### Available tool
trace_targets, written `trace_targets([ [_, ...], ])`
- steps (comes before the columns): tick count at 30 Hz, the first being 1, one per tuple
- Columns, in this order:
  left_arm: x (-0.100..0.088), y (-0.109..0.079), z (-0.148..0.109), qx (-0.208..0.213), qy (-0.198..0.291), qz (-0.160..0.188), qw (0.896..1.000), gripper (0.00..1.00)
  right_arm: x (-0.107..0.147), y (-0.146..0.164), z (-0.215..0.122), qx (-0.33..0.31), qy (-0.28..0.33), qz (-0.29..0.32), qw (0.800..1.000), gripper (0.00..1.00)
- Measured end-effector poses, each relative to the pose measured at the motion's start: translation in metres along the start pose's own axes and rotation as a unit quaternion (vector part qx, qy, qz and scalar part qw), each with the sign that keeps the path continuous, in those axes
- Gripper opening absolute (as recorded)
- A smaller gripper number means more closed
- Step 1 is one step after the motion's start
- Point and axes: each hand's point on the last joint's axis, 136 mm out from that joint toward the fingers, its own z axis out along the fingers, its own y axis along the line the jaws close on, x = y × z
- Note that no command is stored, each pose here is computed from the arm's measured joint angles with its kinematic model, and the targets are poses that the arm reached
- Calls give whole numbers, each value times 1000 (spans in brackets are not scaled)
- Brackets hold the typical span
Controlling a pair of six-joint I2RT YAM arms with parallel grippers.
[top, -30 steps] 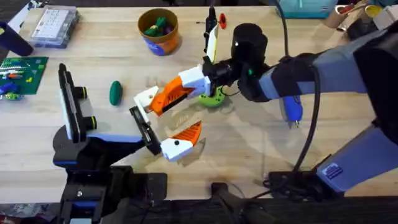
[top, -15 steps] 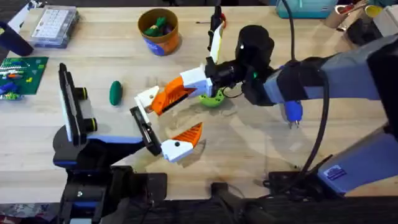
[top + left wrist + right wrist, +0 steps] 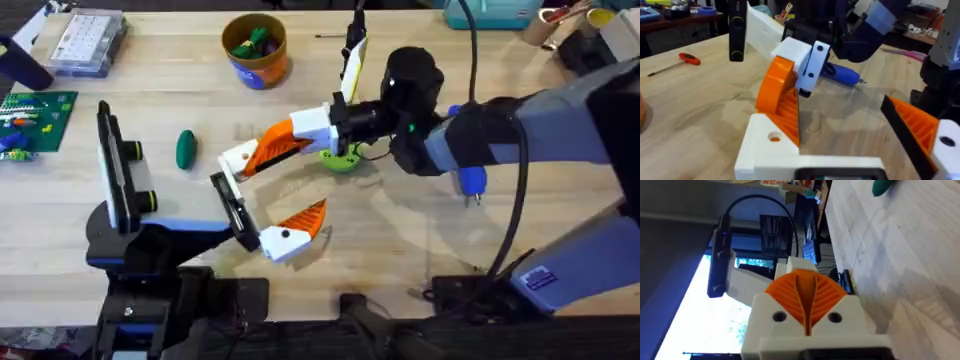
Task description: Pick up the gripper from the table and insert it into the empty holder that is missing its gripper. Then pick up a screw, insert it into the mounting hole, and use the screwdriver to tighten it. Finally, clean up the table by picking up the vegetable and placing it into the bucket.
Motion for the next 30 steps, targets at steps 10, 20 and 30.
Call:
trace_targets([
  [10,-1,6,-1,-18,-2,-4,1000,985,2,1,17,6,-21,-4,1000,18],
  [20,-1,9,-1,-24,-3,-6,1000,985,0,1,19,8,-31,-4,999,18],
  [30,-1,9,-1,-26,-3,-7,1000,985,0,0,19,9,-33,-4,999,19],
])
